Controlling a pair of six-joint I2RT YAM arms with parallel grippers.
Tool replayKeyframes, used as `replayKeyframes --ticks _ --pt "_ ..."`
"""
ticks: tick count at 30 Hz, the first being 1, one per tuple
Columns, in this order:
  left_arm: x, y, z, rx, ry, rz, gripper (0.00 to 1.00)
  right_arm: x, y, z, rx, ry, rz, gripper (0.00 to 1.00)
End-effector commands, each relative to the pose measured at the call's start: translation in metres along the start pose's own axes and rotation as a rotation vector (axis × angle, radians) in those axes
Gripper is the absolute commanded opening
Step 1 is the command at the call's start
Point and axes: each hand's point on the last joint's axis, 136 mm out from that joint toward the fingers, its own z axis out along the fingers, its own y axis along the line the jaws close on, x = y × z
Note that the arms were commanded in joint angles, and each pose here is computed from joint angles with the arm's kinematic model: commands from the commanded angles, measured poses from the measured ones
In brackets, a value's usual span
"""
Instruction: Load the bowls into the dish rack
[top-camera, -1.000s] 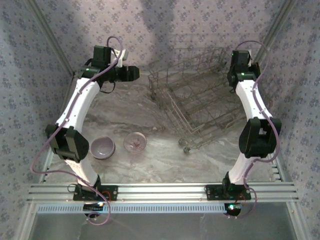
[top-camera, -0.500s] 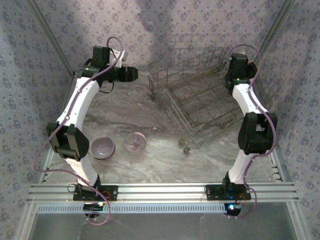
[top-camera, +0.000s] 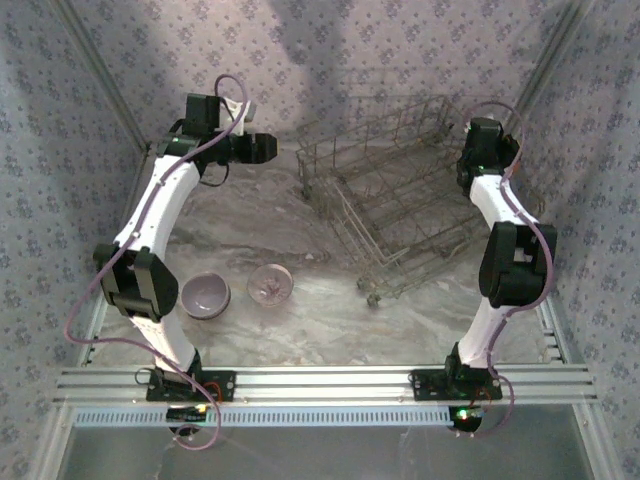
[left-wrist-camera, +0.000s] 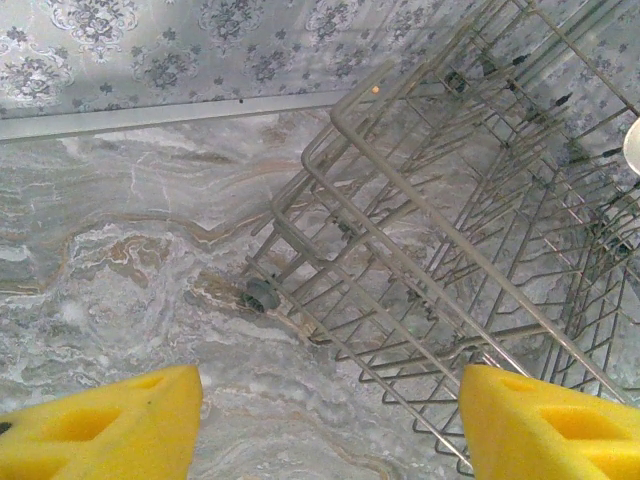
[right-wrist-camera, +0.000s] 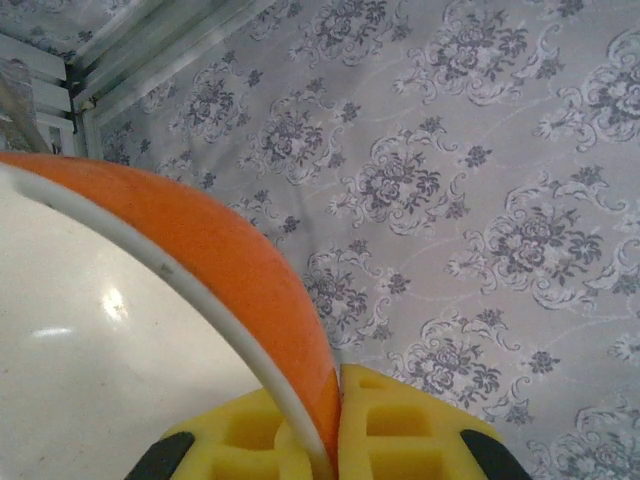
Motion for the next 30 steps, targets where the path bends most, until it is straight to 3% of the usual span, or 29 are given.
replayKeyframes --ticks 1,30 --pt "-0.004 -0.001 -0.001 0.021 -0.019 0.004 0.69 -0.004 -0.013 0.004 0.041 -0.027 0.007 0.0" --pt "-0.002 -0.002 0.002 0.036 -0.014 -0.006 0.69 0.023 -0.02 -0.012 0.15 0.008 -0.007 0.0"
